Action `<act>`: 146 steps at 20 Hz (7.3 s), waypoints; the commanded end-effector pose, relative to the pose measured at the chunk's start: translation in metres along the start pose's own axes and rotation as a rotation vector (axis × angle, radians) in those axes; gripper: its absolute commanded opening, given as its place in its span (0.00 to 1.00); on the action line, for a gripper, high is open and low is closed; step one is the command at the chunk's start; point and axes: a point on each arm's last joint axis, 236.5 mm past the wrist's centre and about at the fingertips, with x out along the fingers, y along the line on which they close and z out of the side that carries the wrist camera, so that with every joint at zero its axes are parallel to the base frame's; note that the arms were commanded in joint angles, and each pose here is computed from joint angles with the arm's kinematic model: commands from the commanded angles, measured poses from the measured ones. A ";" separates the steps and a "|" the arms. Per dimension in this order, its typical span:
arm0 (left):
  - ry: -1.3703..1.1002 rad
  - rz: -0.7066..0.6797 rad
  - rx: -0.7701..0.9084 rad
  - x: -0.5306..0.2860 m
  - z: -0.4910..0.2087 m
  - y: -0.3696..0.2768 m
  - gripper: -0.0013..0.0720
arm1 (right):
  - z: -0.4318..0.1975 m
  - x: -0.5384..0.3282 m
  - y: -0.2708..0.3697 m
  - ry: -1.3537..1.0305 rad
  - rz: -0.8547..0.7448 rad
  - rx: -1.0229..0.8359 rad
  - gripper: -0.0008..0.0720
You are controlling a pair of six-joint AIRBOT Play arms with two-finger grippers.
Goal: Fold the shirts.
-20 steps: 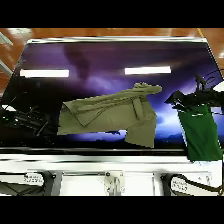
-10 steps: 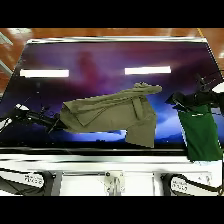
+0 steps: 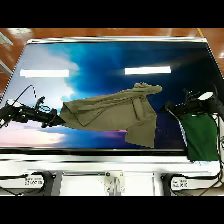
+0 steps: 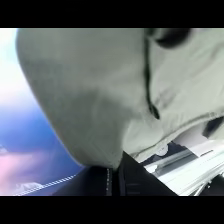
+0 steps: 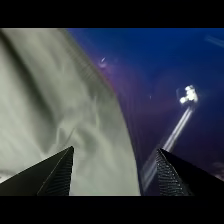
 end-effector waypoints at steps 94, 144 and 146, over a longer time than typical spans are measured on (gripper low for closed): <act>-0.144 0.322 0.161 -0.022 0.091 0.027 0.07 | 0.055 0.030 0.049 -0.136 -0.441 -0.332 0.10; 0.085 0.073 -0.168 0.001 -0.113 0.071 0.07 | -0.146 0.018 -0.026 0.254 -0.067 -0.022 0.80; 0.091 0.068 -0.165 0.000 -0.115 0.068 0.07 | -0.158 0.032 -0.029 0.266 -0.094 -0.047 0.80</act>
